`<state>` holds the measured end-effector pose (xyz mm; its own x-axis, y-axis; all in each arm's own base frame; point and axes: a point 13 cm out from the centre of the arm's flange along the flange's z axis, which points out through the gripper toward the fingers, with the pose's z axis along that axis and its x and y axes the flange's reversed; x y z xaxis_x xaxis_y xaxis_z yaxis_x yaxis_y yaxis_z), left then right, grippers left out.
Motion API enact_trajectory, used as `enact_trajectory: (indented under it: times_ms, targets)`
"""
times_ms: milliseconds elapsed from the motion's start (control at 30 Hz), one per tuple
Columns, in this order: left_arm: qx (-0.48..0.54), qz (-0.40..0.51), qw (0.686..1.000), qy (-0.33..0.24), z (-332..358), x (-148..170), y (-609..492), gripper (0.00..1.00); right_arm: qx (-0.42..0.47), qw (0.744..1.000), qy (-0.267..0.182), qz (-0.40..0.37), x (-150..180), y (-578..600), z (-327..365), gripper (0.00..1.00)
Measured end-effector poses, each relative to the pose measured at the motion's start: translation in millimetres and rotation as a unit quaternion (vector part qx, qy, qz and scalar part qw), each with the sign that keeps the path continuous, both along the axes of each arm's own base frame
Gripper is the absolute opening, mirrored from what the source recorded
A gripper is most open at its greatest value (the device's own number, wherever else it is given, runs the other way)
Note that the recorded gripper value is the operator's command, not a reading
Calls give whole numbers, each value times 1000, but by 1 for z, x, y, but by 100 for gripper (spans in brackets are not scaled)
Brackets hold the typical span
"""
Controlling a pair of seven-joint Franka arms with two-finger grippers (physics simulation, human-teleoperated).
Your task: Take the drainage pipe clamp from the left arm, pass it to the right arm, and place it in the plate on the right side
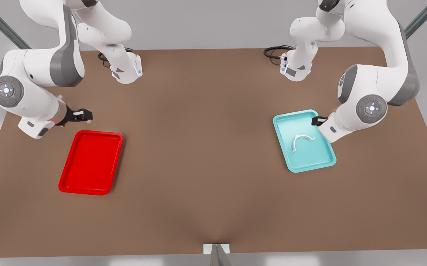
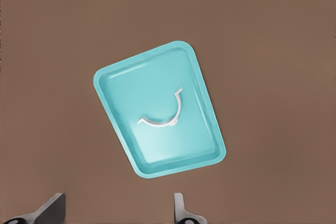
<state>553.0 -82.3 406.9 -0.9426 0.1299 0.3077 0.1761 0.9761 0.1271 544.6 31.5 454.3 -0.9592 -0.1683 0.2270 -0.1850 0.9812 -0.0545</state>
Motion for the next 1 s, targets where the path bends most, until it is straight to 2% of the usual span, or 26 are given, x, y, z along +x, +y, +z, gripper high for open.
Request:
enact_trajectory:
  times_ms: [100, 200, 267, 367, 533, 733, 767, 800, 833, 967, 1000]
  targets:
    - [0, -2, 1000, 11, -28, 1, -2, 100, 2, 1000, -15, 6, 9, 0, 0, 100]
    - [-1, -26, 997, 66, -139, -16, -25, 100, 3, 1000, -25, 11, 14, 0, 0, 100]
    - [-7, -34, 997, 76, -203, -24, -30, 100, 4, 1000, -28, 13, 16, 0, -1, 100]
    - [-19, -33, 997, 62, -268, -30, -26, 100, 6, 999, -33, 16, 19, -1, 0, 100]
    - [-29, -17, 999, 26, -325, -45, -1, 100, 11, 999, -38, 28, 23, 9, -1, 100]
    - [-46, -14, 999, -26, -353, -45, 4, 100, 11, 998, -45, 31, 26, 5, 3, 100]
    - [-48, -15, 998, -32, -355, -45, 3, 91, 12, 998, -52, 31, 26, 6, 12, 100]
    - [-50, -16, 998, -38, -355, -44, 3, 68, 17, 998, -58, 28, 27, 4, 21, 100]
    - [-51, -17, 998, -43, -356, -42, 2, 60, 21, 998, -56, 23, 26, -1, 22, 100]
    - [-53, -16, 997, -53, -354, -42, 4, 59, 30, 999, -35, 12, 28, -10, 6, 100]
    - [-53, -16, 997, -52, -356, -44, 4, 54, 31, 999, -34, 11, 28, -11, 6, 100]
